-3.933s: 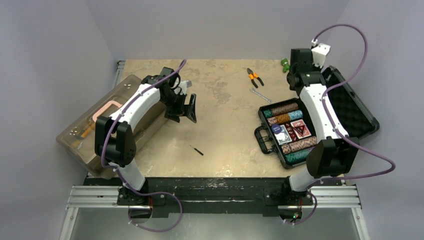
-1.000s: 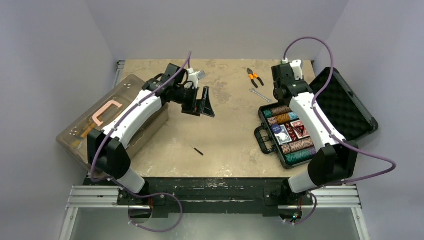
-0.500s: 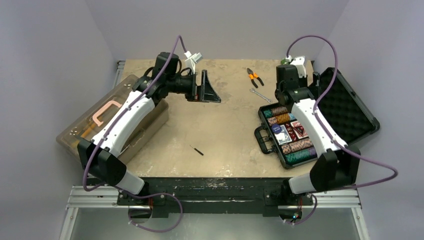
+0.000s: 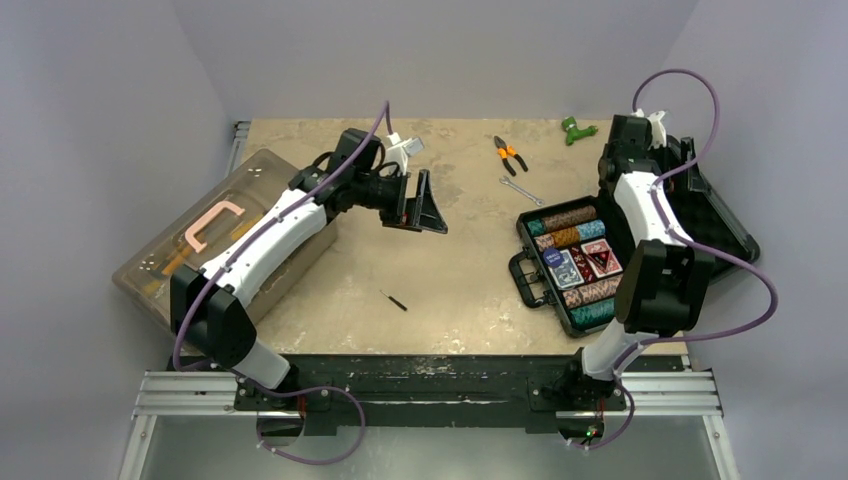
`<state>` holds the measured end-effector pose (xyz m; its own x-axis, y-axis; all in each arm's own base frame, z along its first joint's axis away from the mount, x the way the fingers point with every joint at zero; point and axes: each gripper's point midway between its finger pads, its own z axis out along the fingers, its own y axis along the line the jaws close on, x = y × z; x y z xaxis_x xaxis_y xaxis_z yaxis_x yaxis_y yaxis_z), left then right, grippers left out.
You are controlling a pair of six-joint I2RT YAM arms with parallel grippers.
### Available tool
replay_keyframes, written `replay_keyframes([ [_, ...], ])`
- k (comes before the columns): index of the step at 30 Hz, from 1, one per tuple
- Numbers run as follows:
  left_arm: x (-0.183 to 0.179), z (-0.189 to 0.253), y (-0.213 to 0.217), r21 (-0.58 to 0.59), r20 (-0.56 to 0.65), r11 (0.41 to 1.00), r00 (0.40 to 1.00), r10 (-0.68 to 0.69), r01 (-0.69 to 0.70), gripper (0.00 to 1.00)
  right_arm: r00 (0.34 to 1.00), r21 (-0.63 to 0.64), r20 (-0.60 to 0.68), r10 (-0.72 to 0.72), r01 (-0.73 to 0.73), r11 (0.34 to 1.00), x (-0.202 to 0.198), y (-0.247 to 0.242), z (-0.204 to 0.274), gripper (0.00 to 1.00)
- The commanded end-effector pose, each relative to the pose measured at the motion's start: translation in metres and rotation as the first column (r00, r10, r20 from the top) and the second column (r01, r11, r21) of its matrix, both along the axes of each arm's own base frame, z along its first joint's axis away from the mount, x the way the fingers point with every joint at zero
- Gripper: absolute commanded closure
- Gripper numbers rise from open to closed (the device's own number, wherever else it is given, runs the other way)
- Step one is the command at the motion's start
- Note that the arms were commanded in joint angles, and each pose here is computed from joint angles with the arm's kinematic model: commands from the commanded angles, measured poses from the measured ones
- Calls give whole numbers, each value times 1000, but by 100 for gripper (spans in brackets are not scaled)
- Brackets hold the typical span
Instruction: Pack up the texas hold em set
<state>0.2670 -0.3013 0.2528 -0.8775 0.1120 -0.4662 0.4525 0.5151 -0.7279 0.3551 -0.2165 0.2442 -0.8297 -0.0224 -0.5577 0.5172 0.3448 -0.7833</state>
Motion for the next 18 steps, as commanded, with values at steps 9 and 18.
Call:
replay_keyframes([
  [9,-13,19,-11,-41,87,997,994,-62,66,10,999,-112,18,-45,47,993,1,-16,36,17],
  [18,-18,22,-11,-27,123,997,990,-71,75,10,998,-134,-49,-45,39,990,15,-22,31,36],
])
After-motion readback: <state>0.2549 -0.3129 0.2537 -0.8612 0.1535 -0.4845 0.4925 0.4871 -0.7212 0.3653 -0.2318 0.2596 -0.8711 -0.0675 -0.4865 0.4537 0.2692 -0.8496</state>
